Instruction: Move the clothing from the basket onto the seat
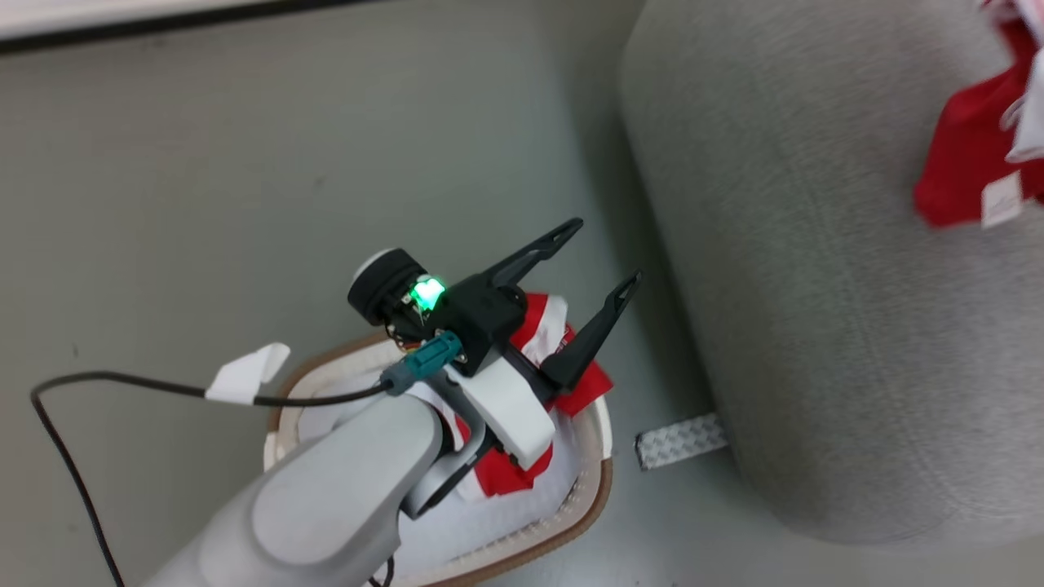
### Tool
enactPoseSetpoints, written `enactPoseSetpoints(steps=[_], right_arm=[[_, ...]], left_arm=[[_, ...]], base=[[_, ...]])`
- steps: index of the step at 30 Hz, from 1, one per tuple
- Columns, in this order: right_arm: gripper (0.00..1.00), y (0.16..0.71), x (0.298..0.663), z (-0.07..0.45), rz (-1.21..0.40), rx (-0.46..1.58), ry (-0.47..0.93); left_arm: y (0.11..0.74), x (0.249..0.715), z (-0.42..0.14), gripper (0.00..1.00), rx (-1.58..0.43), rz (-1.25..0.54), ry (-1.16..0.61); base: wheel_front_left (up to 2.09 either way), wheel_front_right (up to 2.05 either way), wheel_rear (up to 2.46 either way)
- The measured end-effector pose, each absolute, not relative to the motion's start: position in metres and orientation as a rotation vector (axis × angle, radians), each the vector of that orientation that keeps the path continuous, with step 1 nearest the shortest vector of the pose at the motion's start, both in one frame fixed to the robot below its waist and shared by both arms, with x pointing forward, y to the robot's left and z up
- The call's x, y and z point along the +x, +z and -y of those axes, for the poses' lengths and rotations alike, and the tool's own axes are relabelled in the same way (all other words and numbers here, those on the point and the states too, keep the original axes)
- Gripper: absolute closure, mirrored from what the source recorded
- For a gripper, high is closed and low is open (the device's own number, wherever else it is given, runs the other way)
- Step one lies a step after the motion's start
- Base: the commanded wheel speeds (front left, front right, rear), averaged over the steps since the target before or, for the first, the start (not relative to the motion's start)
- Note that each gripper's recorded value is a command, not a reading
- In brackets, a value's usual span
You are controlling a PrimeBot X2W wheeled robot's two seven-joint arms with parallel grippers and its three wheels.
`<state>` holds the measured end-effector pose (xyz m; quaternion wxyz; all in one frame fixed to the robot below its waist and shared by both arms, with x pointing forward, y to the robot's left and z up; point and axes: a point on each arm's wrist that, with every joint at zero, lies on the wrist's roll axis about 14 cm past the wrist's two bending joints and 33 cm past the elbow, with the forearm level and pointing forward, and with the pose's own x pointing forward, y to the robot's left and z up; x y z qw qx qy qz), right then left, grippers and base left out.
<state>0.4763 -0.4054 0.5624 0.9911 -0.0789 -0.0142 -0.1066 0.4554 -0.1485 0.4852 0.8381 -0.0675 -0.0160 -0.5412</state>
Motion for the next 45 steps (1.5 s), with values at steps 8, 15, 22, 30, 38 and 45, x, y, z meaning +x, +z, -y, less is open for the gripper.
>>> enactPoseSetpoints(steps=[8, 15, 22, 30, 38, 45], right_arm=[[1.0, 0.527, 0.531, 0.447, -0.037, -0.149, -0.327], [1.0, 0.435, 0.537, 0.456, -0.377, -0.118, -0.375], [1.0, 0.406, 0.52, 0.449, -0.559, -0.088, -0.373], [0.0, 0.427, 0.509, 0.445, -0.569, -0.102, -0.346], [0.0, 0.467, 0.483, 0.425, -0.519, -0.167, -0.251], [0.0, 0.548, 0.47, 0.395, -0.263, -0.186, -0.146]], left_arm=[[0.44, 0.486, 0.116, 0.0, -0.162, -0.037, -1.055], [0.412, 0.495, 0.085, 0.0, -0.151, -0.092, -0.969], [0.422, 0.496, 0.079, 0.0, -0.156, -0.073, -0.941], [0.44, 0.491, 0.075, 0.0, -0.146, -0.053, -0.919], [0.478, 0.478, 0.064, 0.0, -0.163, -0.014, -0.844], [0.526, 0.468, 0.034, 0.0, -0.162, 0.059, -0.707]], base=[[0.0, 0.0, 0.0], [0.0, 0.0, 0.0], [0.0, 0.0, 0.0], [0.0, 0.0, 0.0], [0.0, 0.0, 0.0], [0.0, 0.0, 0.0]])
